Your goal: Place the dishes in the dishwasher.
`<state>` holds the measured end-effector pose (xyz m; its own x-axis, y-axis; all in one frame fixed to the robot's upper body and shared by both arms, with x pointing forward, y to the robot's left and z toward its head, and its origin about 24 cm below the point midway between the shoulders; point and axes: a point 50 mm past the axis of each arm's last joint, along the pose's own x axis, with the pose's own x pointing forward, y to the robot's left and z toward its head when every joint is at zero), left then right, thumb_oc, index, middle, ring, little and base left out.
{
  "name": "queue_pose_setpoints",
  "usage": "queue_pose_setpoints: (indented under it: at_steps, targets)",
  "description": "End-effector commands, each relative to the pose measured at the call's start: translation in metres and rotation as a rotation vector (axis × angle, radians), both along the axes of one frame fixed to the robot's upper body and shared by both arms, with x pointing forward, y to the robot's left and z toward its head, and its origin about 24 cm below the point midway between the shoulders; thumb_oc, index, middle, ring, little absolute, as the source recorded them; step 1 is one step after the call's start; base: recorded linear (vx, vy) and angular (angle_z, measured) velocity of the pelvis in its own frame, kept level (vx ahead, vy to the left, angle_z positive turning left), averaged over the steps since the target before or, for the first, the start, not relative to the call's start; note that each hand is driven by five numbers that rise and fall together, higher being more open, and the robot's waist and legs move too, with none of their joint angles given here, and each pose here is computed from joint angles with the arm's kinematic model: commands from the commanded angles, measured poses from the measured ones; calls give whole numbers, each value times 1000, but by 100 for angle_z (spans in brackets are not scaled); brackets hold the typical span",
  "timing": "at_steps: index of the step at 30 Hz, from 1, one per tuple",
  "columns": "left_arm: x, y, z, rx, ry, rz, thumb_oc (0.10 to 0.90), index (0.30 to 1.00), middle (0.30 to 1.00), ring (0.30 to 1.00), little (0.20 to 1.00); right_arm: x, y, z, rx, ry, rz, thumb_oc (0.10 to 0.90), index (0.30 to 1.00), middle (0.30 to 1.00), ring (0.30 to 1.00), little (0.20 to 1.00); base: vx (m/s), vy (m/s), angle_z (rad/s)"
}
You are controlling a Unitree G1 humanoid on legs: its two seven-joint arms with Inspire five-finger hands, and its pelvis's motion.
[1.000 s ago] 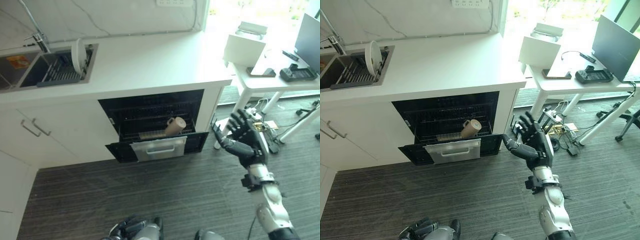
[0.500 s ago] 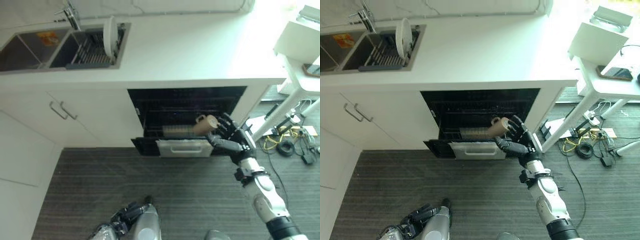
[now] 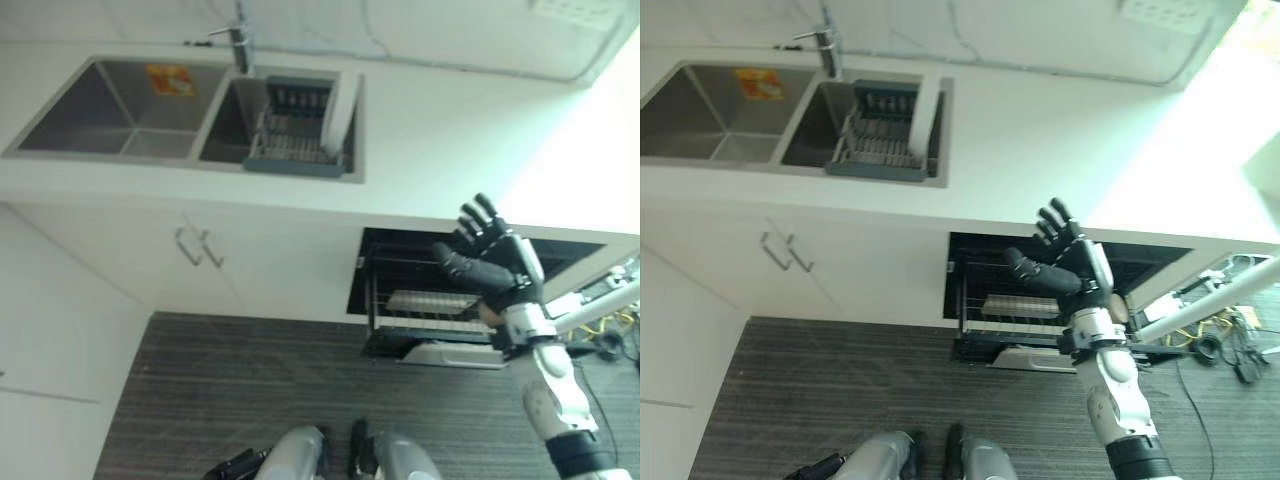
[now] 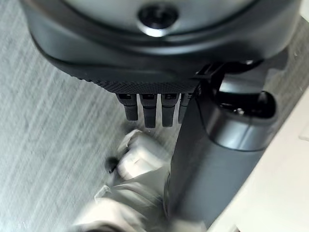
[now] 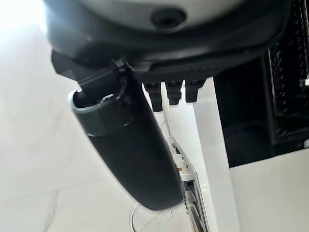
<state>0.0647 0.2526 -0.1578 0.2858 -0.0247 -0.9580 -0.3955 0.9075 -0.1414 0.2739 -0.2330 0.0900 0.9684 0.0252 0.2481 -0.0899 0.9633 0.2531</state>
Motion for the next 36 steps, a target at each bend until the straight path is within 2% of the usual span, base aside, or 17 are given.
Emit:
queue_pose_setpoints:
  at_steps: [1,7,10,13,17,20,27,31,36]
  targets:
    - [-2,-20,-5,-53,-10,-98,800,900,900,900,900,1,-6,61,-12,-322,-20,800,900,900,900,900,108,-50,-6]
    - [-9,-32,-9,-58,19,-154,800,900,900,900,900,5,1,67,-54,-343,-34,800,900,900,900,900,140,236,13]
    - [-13,-33,-10,-74,32,-92,800,900,900,900,900,9,2,74,-54,-359,-56,800,900,900,900,900,77,282,-53]
    - [-16,-28,-10,-35,64,-117,800,900,900,900,900,2,0,64,-43,-329,-86,800,900,900,900,900,100,272,-61]
    - [-31,-30,-13,-24,115,-77,800,900,900,900,900,-2,-2,54,-24,-311,-84,800,900,900,900,900,51,50,-35]
    - [-27,-27,-12,44,106,-157,800,900,900,900,900,-5,-2,55,-18,-320,-99,800,900,900,900,900,67,-122,-5]
    - [-11,-24,-9,79,46,-113,800,900,900,900,900,-11,1,87,-89,-489,-111,800,900,900,900,900,149,-209,-13]
    - [-20,-28,-11,72,61,-169,800,900,900,900,900,-13,4,93,-115,-542,-150,800,900,900,900,900,214,150,2]
    - [-26,-25,-12,91,91,-107,800,900,900,900,900,-16,16,111,-153,-665,-148,800,900,900,900,900,186,166,-41]
